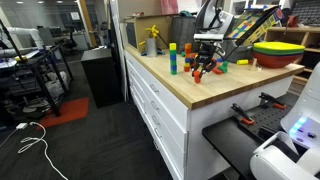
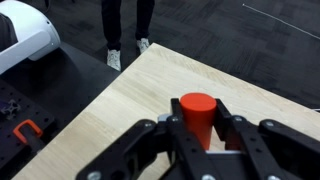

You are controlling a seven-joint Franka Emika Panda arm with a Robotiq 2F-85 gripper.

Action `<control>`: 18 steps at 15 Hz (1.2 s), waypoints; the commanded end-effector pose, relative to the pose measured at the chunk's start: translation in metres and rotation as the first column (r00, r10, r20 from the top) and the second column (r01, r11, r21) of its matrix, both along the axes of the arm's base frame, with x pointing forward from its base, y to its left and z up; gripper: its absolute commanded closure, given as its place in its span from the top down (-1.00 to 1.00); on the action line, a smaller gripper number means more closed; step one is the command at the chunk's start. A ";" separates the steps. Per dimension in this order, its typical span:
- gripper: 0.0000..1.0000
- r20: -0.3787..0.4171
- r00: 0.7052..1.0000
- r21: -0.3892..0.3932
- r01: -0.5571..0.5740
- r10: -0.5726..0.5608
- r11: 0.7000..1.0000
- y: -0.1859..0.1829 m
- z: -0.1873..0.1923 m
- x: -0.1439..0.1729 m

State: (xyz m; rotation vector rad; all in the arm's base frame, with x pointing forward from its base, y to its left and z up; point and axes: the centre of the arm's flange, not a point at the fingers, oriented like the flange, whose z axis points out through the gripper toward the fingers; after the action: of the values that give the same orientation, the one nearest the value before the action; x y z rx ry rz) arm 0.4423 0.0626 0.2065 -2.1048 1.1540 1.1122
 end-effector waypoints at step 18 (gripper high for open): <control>0.33 -0.107 0.994 0.119 0.043 -0.030 0.992 -0.001 -0.003 0.011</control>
State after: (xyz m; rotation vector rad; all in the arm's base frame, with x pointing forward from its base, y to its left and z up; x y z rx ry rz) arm 0.4459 0.0638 0.1980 -1.9922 1.1287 1.2458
